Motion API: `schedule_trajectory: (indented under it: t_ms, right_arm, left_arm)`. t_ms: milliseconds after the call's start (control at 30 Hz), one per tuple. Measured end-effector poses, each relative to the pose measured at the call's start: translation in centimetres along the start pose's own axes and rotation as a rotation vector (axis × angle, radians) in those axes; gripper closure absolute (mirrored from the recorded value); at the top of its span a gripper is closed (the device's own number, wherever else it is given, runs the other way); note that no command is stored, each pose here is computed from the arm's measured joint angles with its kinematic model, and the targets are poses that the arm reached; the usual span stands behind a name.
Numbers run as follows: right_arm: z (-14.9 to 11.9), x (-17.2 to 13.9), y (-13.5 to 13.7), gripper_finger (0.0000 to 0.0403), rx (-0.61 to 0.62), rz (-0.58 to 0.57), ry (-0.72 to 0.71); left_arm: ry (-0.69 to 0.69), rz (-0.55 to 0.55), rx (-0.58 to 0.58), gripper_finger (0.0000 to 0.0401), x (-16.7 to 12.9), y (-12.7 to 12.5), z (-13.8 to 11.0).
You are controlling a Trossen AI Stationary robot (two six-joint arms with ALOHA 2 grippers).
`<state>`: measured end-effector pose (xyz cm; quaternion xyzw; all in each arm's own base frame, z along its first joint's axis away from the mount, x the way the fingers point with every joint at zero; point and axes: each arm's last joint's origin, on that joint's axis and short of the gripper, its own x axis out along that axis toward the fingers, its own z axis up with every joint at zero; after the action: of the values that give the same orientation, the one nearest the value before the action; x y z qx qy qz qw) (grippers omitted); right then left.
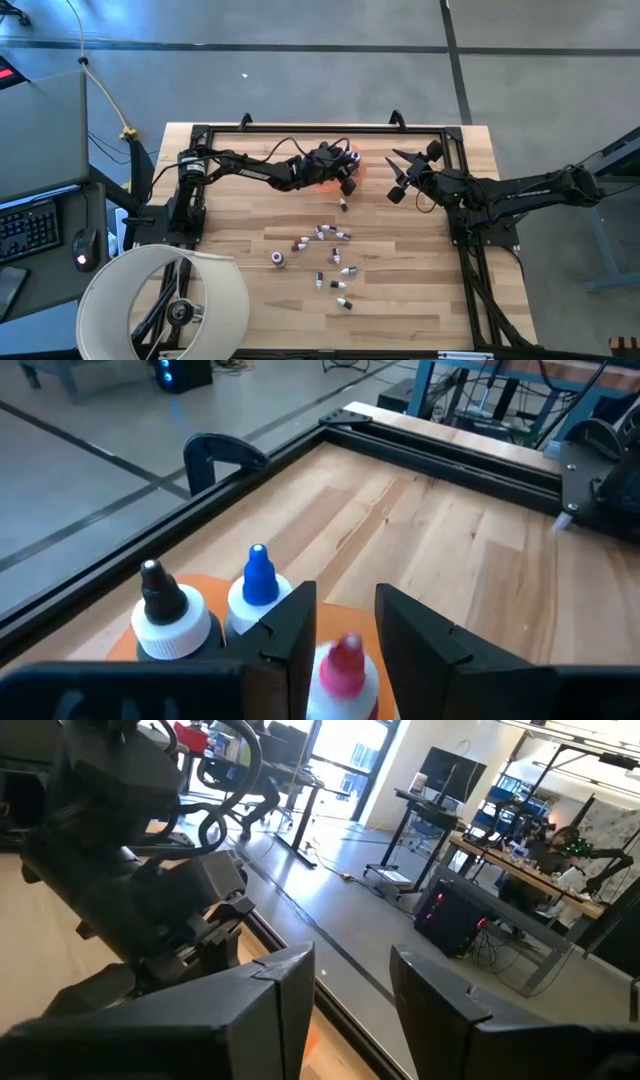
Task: Pick & Place food coloring
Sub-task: Put the big violet food coloring bottle into the orange bin
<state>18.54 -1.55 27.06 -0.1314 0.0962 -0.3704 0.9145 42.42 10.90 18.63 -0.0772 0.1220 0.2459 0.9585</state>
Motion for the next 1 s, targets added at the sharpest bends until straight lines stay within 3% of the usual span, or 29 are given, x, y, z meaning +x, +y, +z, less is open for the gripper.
schedule_trajectory:
  t_ms: [133,267,400,600,700,800,1000]
  right_arm:
    - [-0.1,0.0,0.0,0.0277,-0.006,0.001,0.006]
    - [-0.2,0.0,0.1,0.0277,-0.020,0.017,0.016]
    - [-0.4,0.0,0.3,0.0277,-0.001,0.087,0.020]
    - [-0.4,0.0,0.5,0.0277,0.021,0.143,0.009]
    - [-0.4,0.0,0.5,0.0277,0.041,0.154,0.010]
    - [-0.4,0.1,0.6,0.0277,0.043,0.165,0.012]
    - [-0.6,0.2,1.0,0.0277,0.036,0.216,0.013]
  left_arm:
    - [0.008,-0.021,0.022,0.0296,-0.5,0.0,0.5]
    - [-0.015,-0.125,0.021,0.0295,-2.5,-0.3,3.5]
    - [0.059,-0.179,0.060,0.0295,-5.0,-0.2,5.5]
    - [0.227,-0.162,0.164,0.0295,-10.7,0.8,8.2]
    - [0.385,-0.184,0.163,0.0295,-12.7,0.8,7.5]
    - [0.536,-0.276,0.155,0.0295,-14.3,-0.3,6.5]
    - [0.772,-0.423,0.211,0.0295,-17.6,-4.5,4.0]
